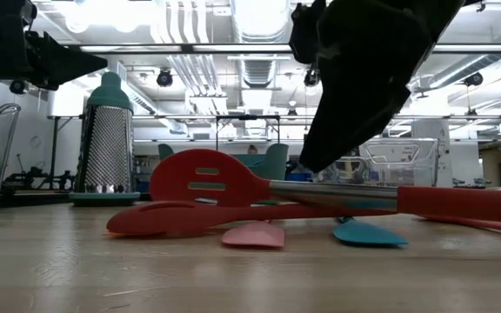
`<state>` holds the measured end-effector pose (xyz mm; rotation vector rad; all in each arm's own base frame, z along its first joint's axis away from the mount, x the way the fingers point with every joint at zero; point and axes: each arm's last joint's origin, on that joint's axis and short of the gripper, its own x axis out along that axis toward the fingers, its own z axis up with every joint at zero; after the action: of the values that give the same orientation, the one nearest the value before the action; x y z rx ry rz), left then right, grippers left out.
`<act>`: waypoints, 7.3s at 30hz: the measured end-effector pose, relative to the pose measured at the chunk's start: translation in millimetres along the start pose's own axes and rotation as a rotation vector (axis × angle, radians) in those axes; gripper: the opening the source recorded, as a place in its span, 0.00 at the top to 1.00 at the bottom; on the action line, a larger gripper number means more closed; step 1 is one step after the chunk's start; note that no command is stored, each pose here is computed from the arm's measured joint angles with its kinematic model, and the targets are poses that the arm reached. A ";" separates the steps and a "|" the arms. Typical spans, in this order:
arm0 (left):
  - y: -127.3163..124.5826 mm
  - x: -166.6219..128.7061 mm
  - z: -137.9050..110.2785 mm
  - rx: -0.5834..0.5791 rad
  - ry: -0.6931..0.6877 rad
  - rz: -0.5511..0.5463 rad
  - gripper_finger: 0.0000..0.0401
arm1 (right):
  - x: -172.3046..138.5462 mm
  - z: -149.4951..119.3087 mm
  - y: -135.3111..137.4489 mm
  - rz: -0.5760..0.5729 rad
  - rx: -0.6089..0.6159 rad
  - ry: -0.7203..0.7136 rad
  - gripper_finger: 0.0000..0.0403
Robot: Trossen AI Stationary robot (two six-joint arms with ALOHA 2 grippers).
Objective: Pick & Place Kitchen Items
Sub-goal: Put the silver red slotted spoon into the bottom transparent bin
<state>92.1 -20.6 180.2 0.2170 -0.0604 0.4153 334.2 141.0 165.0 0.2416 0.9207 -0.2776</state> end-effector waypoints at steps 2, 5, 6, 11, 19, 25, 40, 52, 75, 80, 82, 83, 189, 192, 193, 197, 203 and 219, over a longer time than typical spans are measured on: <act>0.0 0.0 0.1 0.000 0.000 0.000 0.97 | 0.1 -0.1 0.0 0.000 0.003 -0.001 0.41; 0.0 0.0 0.0 0.000 0.000 0.000 0.97 | 0.1 -0.8 0.3 0.001 0.005 0.000 0.43; 0.0 0.0 0.0 0.000 0.000 0.000 0.97 | 0.1 -0.5 0.6 0.005 0.006 -0.004 0.43; 0.0 0.0 0.1 0.000 0.000 0.000 0.97 | 2.5 -4.7 1.0 0.021 0.009 -0.020 0.45; 0.0 0.0 0.0 0.000 0.000 0.000 0.97 | 6.4 -12.4 -0.6 0.033 0.037 -0.030 0.44; 0.0 0.0 0.0 0.000 0.000 0.000 0.97 | 8.1 -18.9 -2.1 0.028 0.044 -0.019 0.42; 0.0 0.0 0.0 0.000 0.000 0.000 0.97 | -2.1 -11.2 -2.1 0.047 0.008 -0.044 0.44; 0.0 0.0 0.1 0.000 0.000 0.000 0.97 | -6.8 -18.0 -10.4 -0.021 -0.004 0.038 0.51; 0.0 0.0 0.1 0.000 0.000 0.000 0.97 | 3.7 -16.4 -2.3 0.033 -0.003 -0.012 0.51; 0.0 0.0 0.0 0.000 0.000 0.000 0.97 | 3.6 -22.9 -1.1 0.036 -0.031 0.002 0.54; 0.0 0.0 0.1 0.000 0.000 0.000 0.97 | 3.8 -25.0 -0.9 0.050 -0.049 0.017 0.55; 0.0 0.0 0.0 0.000 0.000 0.000 0.97 | 4.3 -26.1 -1.5 0.049 -0.055 0.021 0.56; -77.9 84.5 113.5 -0.234 -0.232 -0.333 0.59 | -68.4 146.0 13.2 0.062 -0.088 -0.730 0.86; -78.8 85.3 114.2 -0.237 -0.234 -0.336 0.59 | -66.6 145.5 13.9 0.071 -0.091 -0.725 0.87; -78.8 85.3 114.3 -0.242 -0.235 -0.337 0.59 | -66.3 145.5 14.1 0.073 -0.091 -0.725 0.87; -78.6 84.8 113.6 -0.252 -0.234 -0.341 0.62 | -65.3 144.8 14.0 0.074 -0.094 -0.720 0.86; -76.4 82.2 116.3 -0.342 -0.233 -0.394 0.80 | -65.0 144.2 15.2 0.112 -0.122 -0.708 0.86; -53.9 63.9 120.3 -0.511 -0.086 -0.437 0.86 | -52.8 120.1 14.7 0.068 -0.237 -0.468 0.64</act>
<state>170.7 -70.2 293.5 -0.2557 -0.1962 -0.0535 398.4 123.1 278.9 -0.0144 0.4743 -0.1494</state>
